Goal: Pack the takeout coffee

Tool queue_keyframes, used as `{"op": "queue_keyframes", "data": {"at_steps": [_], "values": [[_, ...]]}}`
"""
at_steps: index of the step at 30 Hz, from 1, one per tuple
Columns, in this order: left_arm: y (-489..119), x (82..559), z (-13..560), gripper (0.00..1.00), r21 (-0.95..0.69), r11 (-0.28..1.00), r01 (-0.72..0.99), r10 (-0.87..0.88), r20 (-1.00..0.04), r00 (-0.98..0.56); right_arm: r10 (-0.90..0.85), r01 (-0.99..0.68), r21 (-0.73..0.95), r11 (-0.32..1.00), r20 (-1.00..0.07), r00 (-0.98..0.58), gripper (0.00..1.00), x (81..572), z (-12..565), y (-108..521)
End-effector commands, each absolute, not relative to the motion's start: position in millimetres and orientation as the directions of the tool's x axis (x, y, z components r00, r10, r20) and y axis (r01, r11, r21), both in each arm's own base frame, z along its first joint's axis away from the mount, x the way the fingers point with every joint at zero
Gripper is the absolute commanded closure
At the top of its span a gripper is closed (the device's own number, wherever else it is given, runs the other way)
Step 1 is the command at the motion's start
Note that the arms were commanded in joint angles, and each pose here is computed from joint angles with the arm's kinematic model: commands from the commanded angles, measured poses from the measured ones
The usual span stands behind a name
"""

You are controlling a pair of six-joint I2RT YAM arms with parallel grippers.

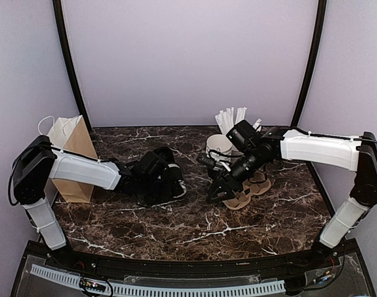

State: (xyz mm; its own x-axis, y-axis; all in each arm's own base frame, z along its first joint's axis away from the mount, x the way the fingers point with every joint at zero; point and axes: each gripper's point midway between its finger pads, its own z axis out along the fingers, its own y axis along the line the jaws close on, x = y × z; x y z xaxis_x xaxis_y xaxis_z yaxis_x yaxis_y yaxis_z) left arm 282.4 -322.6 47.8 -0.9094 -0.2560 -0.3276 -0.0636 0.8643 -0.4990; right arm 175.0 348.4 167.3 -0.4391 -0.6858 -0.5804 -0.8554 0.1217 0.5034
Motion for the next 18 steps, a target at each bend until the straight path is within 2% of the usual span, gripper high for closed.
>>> {"op": "queue_keyframes", "data": {"at_steps": [1, 7, 14, 16, 18], "values": [[-343, 294, 66, 0.04, -0.58, 0.813, -0.048, -0.277, -0.312, -0.909, -0.681, -0.872, 0.478, 0.102, -0.606, -0.412, 0.42, 173, 170, 349], [-357, 302, 66, 0.02, -0.636, 0.768, -0.072, -0.3, -0.259, -0.918, -0.69, -0.869, 0.483, 0.108, -0.593, -0.415, 0.42, 177, 164, 352], [-346, 313, 46, 0.02, -0.663, 0.715, -0.222, -0.43, -0.167, -0.887, -0.689, -0.857, 0.507, 0.093, -0.588, -0.423, 0.43, 179, 167, 359], [-345, 314, 37, 0.03, -0.666, 0.705, -0.243, -0.442, -0.145, -0.885, -0.691, -0.858, 0.504, 0.098, -0.586, -0.423, 0.43, 179, 165, 358], [-347, 314, 32, 0.1, -0.673, 0.698, -0.245, -0.441, -0.134, -0.888, -0.693, -0.86, 0.501, 0.101, -0.584, -0.422, 0.43, 178, 163, 356]]}}
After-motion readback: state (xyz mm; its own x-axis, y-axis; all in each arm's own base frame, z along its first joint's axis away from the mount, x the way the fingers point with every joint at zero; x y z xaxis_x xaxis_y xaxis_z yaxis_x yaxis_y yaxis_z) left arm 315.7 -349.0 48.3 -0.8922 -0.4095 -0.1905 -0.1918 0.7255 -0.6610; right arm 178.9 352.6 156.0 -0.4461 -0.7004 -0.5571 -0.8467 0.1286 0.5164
